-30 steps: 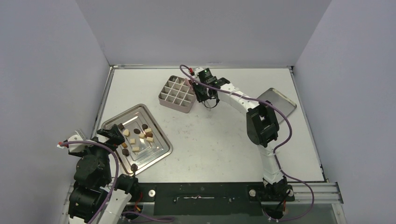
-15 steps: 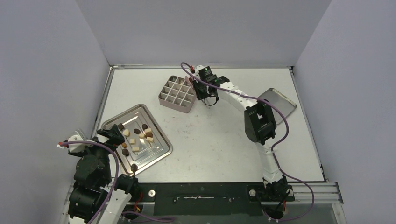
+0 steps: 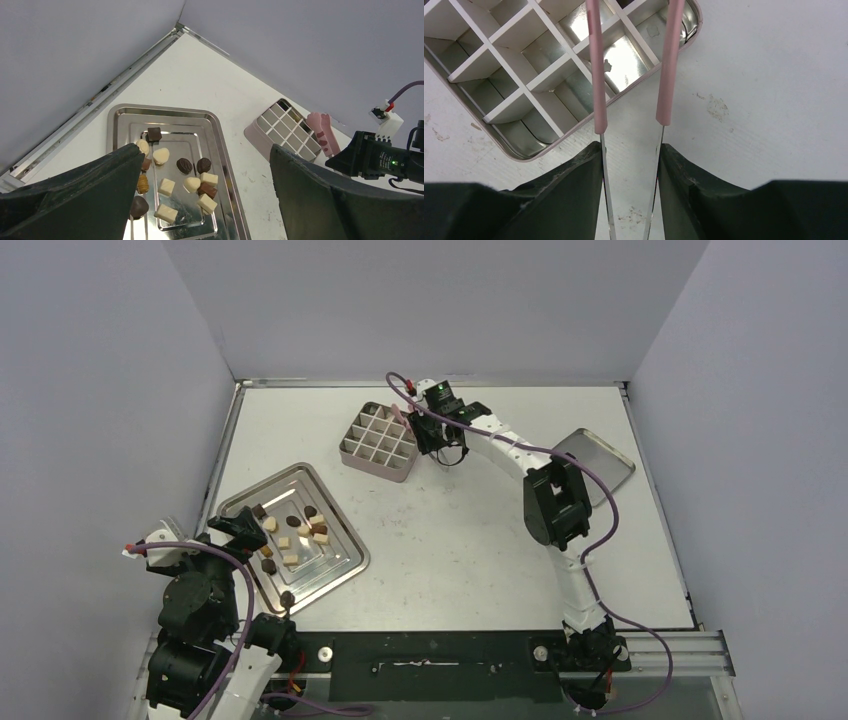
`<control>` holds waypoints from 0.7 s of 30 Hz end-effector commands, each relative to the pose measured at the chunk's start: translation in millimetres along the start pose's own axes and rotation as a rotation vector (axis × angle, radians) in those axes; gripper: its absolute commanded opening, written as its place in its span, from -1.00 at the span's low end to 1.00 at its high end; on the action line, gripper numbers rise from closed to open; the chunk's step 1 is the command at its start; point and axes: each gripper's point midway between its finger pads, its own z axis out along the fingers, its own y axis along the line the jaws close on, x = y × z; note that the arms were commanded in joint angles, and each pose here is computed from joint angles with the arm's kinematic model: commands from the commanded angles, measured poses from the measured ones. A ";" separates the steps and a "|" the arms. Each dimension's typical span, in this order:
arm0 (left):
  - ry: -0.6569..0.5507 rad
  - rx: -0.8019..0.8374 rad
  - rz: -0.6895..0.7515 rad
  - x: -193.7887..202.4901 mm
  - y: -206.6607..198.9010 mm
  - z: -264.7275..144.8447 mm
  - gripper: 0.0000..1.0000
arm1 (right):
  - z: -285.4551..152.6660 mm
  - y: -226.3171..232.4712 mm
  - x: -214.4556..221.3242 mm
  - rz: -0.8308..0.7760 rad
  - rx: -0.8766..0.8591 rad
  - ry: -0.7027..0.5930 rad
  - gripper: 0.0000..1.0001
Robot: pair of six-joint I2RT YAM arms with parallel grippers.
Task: Pack the chocolate
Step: Place the fake chocolate in the packing box, then adjust the fake chocolate on the plate.
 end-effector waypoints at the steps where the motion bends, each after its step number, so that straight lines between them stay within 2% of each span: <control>1: -0.035 0.017 -0.018 -10.4 -4.8 0.0 0.95 | -27.9 10.0 -43.1 -0.021 0.000 -0.113 -0.19; 12: -0.033 0.011 -0.019 -10.2 -3.8 -0.2 0.95 | -73.9 59.5 -46.9 -0.096 -0.056 -0.160 -0.18; 21: -0.037 -0.002 -0.023 -11.7 -1.1 -1.0 0.95 | -98.1 140.9 -6.1 -0.253 -0.187 -0.119 -0.17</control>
